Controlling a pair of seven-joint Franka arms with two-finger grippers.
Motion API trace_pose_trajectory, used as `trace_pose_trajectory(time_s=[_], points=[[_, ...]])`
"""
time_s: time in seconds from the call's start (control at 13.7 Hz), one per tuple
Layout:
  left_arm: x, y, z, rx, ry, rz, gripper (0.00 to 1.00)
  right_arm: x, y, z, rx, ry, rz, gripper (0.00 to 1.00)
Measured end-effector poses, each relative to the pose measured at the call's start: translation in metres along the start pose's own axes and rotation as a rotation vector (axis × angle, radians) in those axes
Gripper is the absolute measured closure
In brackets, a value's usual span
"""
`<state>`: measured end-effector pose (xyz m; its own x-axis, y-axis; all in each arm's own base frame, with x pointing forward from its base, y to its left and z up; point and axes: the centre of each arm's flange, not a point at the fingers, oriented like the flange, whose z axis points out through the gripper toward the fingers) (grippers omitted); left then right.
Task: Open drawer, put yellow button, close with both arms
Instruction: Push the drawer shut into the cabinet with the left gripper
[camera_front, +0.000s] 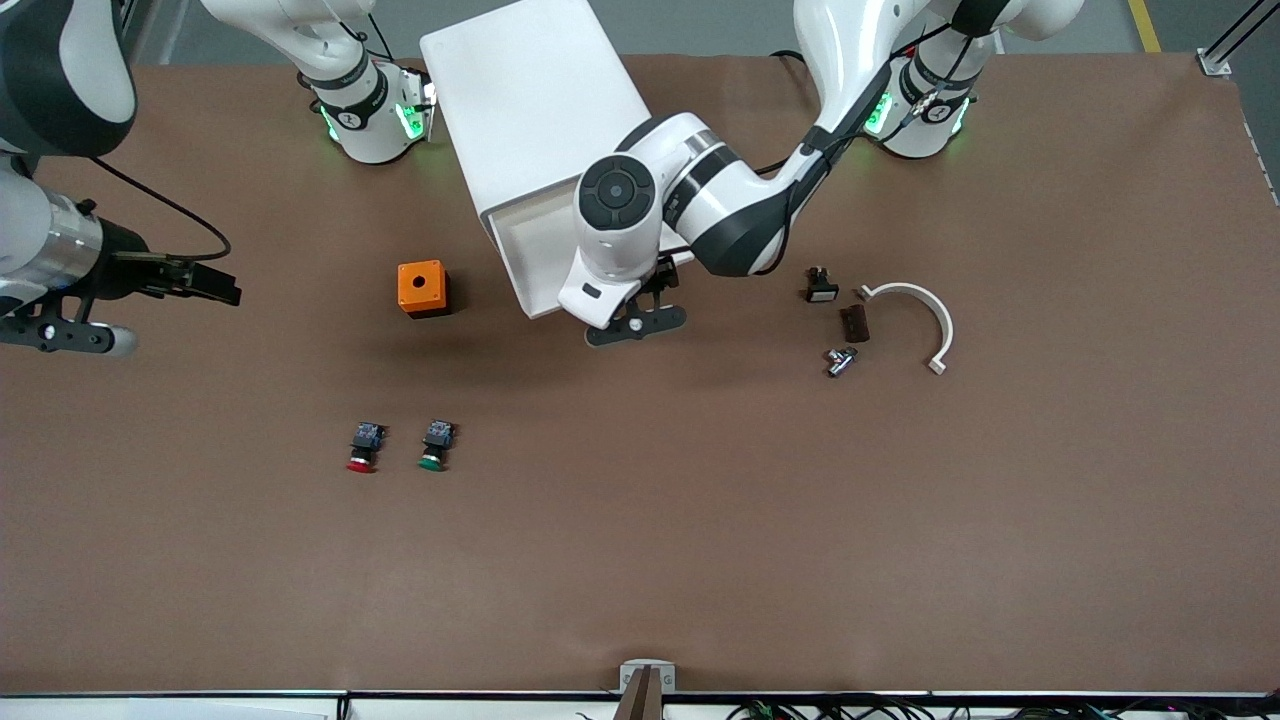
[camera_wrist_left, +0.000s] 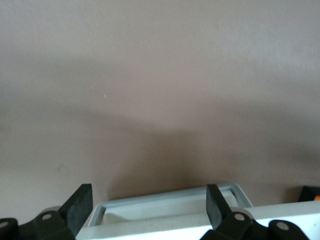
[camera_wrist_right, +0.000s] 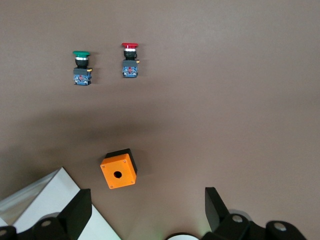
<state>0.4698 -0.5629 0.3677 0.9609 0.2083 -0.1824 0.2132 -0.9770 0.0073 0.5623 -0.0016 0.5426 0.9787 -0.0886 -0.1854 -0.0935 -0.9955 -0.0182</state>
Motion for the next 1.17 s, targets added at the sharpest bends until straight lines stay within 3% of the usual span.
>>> trace_pose_trajectory(time_s=[0.58,1.17], points=[[-0.048,0.016,0.029,-0.012,-0.15,0.004,0.0,-0.004,0.02,-0.023,-0.036,0.051,-0.042,0.0],[-0.071,0.018,0.055,-0.029,-0.314,-0.041,0.0,-0.004,0.022,-0.024,-0.036,0.051,-0.038,0.0]])
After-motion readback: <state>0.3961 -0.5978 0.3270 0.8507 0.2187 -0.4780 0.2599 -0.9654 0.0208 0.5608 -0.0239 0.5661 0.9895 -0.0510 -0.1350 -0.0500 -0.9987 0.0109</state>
